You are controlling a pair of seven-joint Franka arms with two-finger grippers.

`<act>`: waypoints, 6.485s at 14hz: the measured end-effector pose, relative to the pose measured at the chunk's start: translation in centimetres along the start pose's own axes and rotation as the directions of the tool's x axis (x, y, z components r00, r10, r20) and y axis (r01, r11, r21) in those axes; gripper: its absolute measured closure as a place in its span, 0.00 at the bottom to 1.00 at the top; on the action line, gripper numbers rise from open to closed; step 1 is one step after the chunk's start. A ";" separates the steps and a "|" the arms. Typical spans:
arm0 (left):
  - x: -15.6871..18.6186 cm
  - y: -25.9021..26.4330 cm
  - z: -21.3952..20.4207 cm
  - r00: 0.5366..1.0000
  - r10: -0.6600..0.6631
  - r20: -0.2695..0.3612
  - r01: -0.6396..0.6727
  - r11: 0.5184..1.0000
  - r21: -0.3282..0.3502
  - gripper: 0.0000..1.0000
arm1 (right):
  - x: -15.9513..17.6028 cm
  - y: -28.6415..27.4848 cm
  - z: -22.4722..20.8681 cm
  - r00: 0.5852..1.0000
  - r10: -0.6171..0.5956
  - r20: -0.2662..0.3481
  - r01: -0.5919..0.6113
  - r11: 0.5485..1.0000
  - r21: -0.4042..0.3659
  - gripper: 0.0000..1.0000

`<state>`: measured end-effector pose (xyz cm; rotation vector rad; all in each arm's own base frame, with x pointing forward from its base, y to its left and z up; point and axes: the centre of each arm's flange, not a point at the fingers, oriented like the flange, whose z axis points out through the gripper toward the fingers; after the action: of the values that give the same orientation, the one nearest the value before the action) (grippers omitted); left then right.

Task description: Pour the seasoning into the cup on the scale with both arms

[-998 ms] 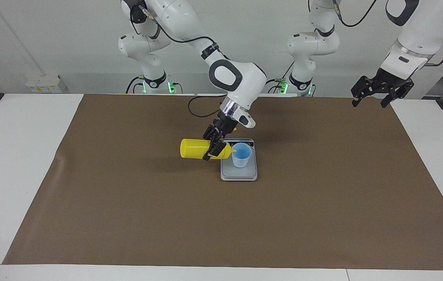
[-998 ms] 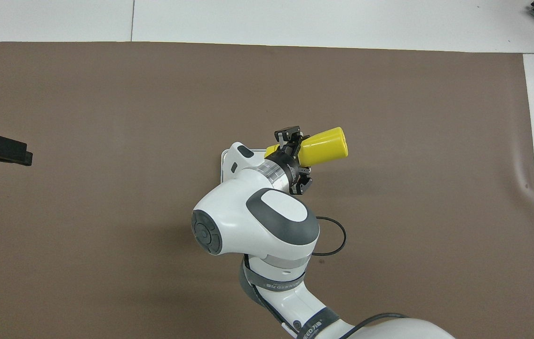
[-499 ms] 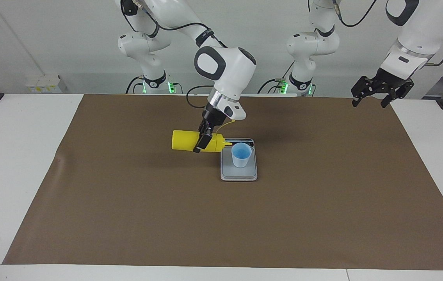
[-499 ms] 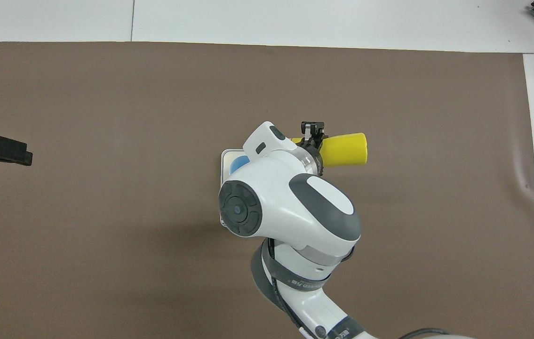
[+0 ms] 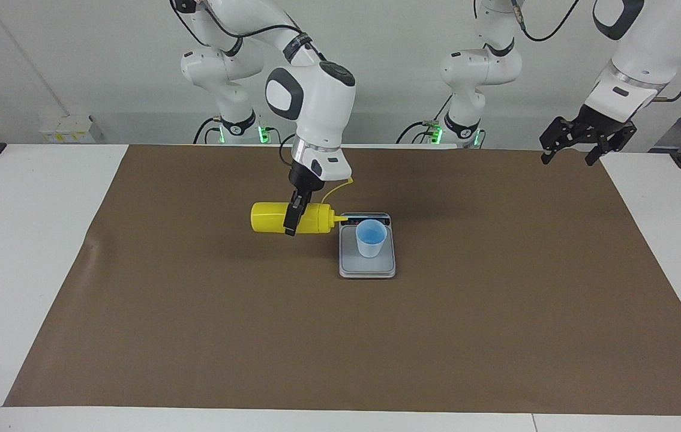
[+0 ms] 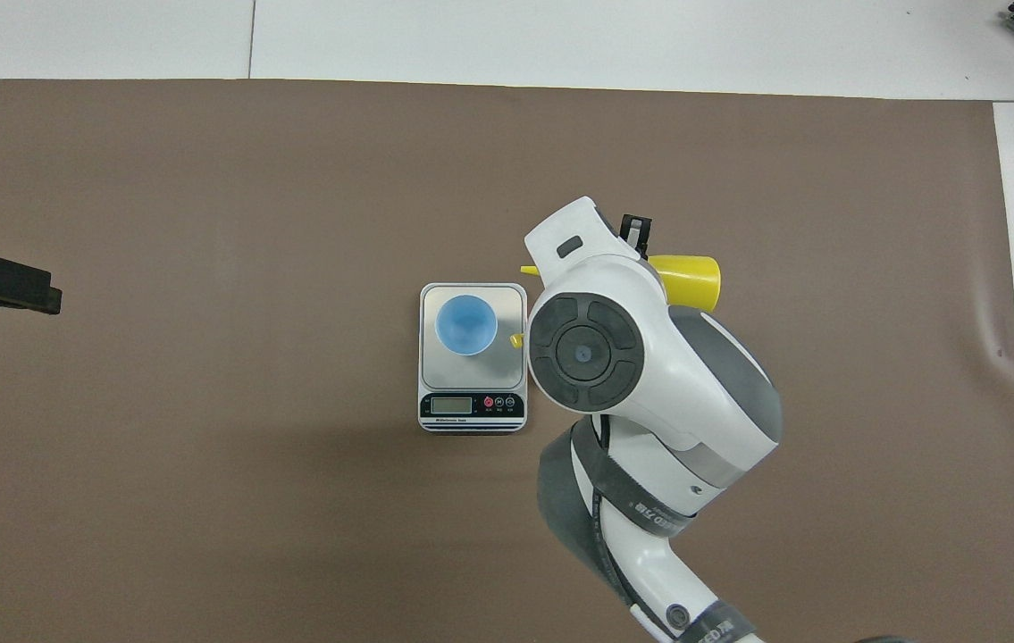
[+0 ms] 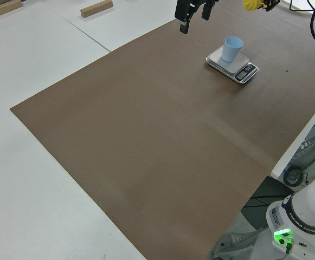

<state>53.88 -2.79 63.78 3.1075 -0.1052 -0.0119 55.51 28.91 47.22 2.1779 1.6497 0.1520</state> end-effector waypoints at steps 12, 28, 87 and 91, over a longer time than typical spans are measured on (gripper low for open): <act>0.0 0.0 0.0 1.000 0.000 0.000 0.000 1.000 0.000 0.00 | -19.7 6.6 8.5 0.828 0.234 -0.509 -0.069 0.944 0.322 0.47; 0.0 0.0 0.0 1.000 0.000 0.000 0.000 1.000 0.000 0.00 | -29.0 -0.5 22.9 0.405 0.464 -0.788 -0.157 0.884 0.440 0.47; 0.0 0.0 0.0 1.000 0.000 0.000 0.000 1.000 0.000 0.00 | -23.7 7.9 -5.0 0.691 0.721 -0.047 -0.622 0.628 0.467 0.00; 0.0 0.0 0.0 1.000 0.000 0.000 0.000 1.000 0.000 0.00 | -22.2 9.6 -7.7 0.499 0.863 0.079 -0.803 0.426 0.417 0.00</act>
<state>53.88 -2.79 63.78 3.1075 -0.1052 -0.0120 55.10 7.77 61.27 3.2207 0.4464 0.2682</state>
